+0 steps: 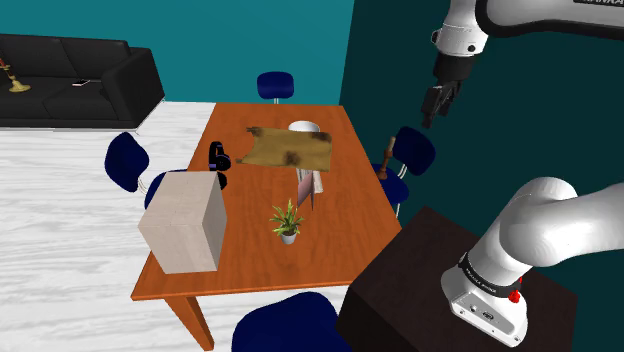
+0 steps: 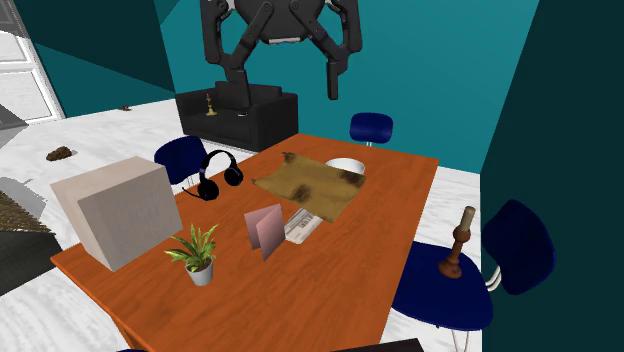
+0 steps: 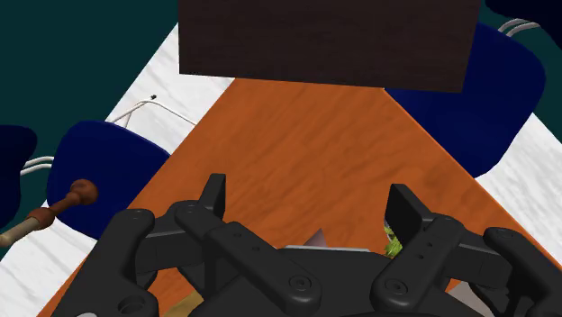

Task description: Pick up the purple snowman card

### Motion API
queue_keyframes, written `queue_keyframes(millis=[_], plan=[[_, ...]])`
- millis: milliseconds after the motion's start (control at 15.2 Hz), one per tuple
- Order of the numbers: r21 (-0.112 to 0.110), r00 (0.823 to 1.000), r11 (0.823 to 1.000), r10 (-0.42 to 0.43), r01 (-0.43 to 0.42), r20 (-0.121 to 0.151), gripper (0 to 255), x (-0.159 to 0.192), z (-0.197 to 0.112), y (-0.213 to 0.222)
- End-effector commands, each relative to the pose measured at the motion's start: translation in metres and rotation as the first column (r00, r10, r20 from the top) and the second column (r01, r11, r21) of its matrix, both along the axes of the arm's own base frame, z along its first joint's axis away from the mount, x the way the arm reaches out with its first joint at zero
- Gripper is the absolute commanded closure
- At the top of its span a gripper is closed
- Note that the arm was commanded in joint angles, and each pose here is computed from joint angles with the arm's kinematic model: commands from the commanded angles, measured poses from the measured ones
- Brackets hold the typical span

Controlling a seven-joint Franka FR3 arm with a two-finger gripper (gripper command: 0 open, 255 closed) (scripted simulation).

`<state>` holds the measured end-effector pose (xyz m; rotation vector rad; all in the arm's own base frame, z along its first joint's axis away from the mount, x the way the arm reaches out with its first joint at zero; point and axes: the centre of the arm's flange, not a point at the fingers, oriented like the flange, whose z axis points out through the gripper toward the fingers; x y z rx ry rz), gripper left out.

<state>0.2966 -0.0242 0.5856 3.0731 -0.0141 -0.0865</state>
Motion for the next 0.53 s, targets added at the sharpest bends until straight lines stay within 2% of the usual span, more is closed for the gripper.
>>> queue_keyframes(millis=[0,462], plan=[[0.0,1.0,1.0,0.0,0.0,0.0,0,0.0,0.0,0.0],[-0.001,0.991,0.991,-0.131,0.131,0.023,0,0.052,-0.068,0.03]])
